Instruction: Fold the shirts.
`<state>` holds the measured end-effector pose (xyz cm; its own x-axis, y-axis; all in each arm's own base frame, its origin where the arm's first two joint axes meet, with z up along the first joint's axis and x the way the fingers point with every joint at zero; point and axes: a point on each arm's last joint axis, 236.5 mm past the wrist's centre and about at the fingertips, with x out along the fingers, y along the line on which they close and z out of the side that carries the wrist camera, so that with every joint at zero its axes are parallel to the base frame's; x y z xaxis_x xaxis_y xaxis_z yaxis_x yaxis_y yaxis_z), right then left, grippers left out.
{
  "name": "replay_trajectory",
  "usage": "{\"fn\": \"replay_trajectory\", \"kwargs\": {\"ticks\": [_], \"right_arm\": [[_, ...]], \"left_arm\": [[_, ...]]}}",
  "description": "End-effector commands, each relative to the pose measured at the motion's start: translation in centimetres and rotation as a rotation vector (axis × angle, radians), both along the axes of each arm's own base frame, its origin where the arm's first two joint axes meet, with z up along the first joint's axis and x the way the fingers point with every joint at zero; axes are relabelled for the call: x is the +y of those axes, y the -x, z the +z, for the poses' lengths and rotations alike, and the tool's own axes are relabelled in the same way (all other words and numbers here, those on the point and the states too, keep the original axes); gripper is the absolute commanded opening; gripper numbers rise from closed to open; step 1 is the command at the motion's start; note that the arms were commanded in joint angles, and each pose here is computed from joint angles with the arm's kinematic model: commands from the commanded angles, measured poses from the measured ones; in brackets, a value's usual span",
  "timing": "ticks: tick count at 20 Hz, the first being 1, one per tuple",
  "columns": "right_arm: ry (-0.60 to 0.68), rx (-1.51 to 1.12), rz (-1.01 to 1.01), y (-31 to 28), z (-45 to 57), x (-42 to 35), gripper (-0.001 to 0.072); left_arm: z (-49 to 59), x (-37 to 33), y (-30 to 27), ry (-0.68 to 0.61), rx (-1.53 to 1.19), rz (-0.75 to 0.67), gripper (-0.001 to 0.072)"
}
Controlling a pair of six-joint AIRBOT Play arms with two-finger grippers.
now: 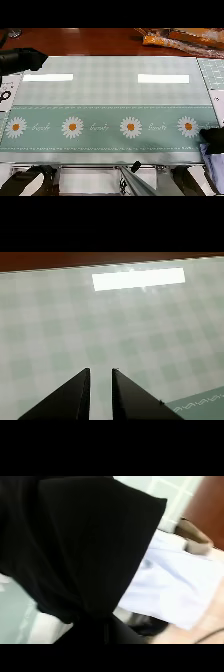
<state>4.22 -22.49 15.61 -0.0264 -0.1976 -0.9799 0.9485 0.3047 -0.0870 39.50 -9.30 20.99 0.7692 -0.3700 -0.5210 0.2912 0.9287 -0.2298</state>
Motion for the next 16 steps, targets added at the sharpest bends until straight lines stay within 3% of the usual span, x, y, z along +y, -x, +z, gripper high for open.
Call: {"fn": "replay_trajectory", "kwargs": {"ticks": [1, 8, 9, 11, 12, 14, 16], "right_arm": [[0.047, 0.165, -0.082, 4.5, 1.0, -0.2, 0.0032], [0.006, 0.263, -0.052, 6.6, -0.4, 1.2, 0.0034], [-0.018, 0.281, -0.050, 7.0, -1.2, 1.6, 0.0058], [-0.061, 0.315, -0.046, 7.6, -2.5, 2.3, 0.0251], [-0.081, 0.337, -0.048, 8.1, -3.1, 2.7, 0.0266], [-0.109, 0.375, -0.054, 8.9, -3.8, 3.0, 0.0378], [-0.089, 0.377, -0.049, 8.9, -3.9, 2.5, 0.0386]], "left_arm": [[-2.3, 0.5, -2.9, -0.017, 0.011, 0.021, 0.0181], [-6.0, 1.0, -5.9, -0.029, 0.048, 0.044, 0.0181], [-5.6, 1.2, -6.2, -0.028, 0.031, 0.052, 0.0182], [-5.2, 1.4, -6.5, -0.026, 0.009, 0.063, 0.0181], [-5.1, 1.4, -6.6, -0.025, 0.003, 0.067, 0.0181], [-4.8, 1.5, -6.8, -0.023, -0.011, 0.074, 0.0181], [-4.8, 1.5, -6.8, -0.023, -0.011, 0.073, 0.0182]]}}
